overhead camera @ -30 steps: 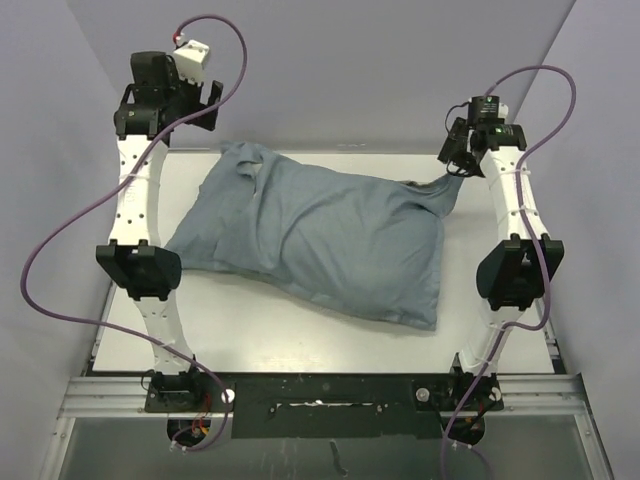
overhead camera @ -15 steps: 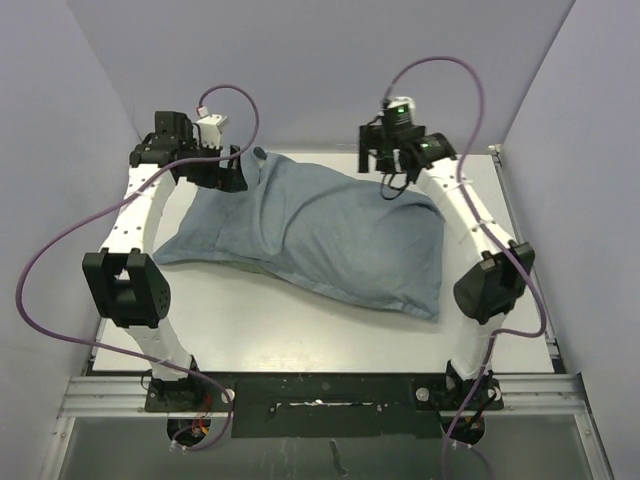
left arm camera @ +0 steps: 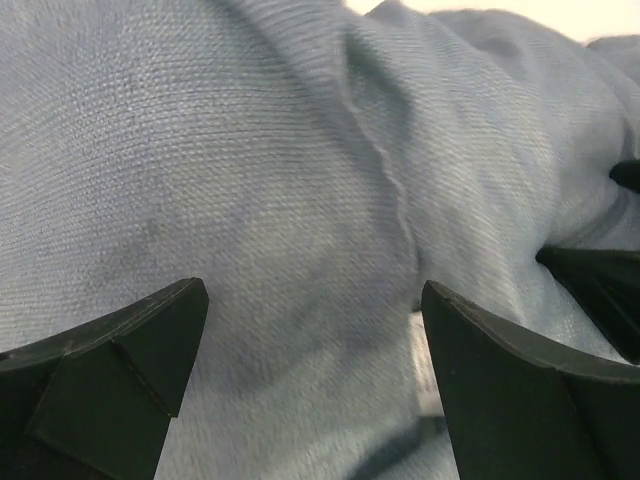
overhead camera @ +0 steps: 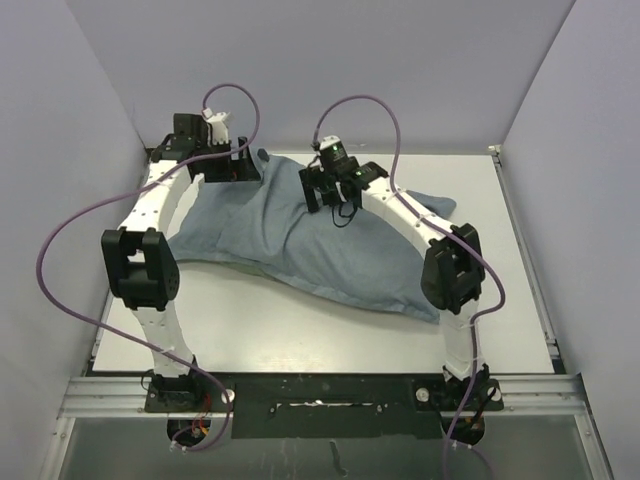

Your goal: Remove the pillowcase from the pillow

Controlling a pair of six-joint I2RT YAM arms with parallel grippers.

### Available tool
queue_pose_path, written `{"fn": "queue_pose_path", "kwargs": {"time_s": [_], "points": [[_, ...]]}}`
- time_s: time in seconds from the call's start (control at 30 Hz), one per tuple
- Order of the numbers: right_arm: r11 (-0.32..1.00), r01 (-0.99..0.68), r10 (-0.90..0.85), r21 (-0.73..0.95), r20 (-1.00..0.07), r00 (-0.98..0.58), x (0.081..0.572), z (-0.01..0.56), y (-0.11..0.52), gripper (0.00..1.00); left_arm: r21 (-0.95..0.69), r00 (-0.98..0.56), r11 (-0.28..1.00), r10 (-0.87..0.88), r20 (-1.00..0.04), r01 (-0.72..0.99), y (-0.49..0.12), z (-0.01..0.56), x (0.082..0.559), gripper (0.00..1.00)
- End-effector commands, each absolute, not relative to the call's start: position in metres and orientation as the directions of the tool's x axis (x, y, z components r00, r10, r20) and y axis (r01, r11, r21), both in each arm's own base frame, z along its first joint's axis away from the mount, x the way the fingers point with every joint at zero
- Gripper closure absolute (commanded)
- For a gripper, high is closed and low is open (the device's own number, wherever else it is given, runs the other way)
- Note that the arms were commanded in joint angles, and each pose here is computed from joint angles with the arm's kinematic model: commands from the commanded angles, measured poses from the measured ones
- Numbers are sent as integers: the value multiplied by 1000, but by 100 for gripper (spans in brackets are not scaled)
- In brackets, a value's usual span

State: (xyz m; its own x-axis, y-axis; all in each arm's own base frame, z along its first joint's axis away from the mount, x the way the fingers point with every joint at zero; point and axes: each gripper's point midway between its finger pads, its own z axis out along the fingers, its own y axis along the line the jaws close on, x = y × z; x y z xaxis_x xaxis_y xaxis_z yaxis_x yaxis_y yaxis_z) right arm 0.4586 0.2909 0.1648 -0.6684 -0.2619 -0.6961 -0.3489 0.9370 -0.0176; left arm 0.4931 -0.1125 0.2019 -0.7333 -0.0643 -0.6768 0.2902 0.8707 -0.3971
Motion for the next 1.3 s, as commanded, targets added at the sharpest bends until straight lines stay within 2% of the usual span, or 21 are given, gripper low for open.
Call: {"fn": "queue_pose_path", "kwargs": {"time_s": [0.0,0.27,0.37,0.53,0.7,0.83,0.93,1.1,1.27], "points": [[933,-356,-205,58,-726,-656,436,167,284,9,-391,-703,882,-103,-704,262,-119,203,523,12],[926,-359,-188,114,-686,-703,389,132,282,12,-529,-773,798,-132,-621,289,-155,204,523,10],[916,-383,-207,116,-681,-702,377,126,293,13,-561,-747,758,-151,-648,333,-169,224,520,8],[908,-405,-229,111,-679,-698,364,122,309,15,-473,-707,796,-81,-703,378,-174,229,515,10],[919,-379,-214,109,-669,-711,359,116,304,20,-316,-706,911,-40,-707,265,-135,194,523,24],[922,-371,-211,107,-665,-716,353,113,298,22,-320,-686,931,-118,-718,174,-97,191,531,34],[924,-366,-207,108,-663,-720,350,110,295,23,-307,-678,936,-113,-727,172,-87,191,532,43],[929,-353,-200,109,-656,-728,345,108,290,26,-274,-668,944,-85,-740,183,-79,188,529,68],[933,-345,-201,102,-647,-735,341,103,285,27,-349,-660,913,-129,-740,213,-70,207,523,80]]}}
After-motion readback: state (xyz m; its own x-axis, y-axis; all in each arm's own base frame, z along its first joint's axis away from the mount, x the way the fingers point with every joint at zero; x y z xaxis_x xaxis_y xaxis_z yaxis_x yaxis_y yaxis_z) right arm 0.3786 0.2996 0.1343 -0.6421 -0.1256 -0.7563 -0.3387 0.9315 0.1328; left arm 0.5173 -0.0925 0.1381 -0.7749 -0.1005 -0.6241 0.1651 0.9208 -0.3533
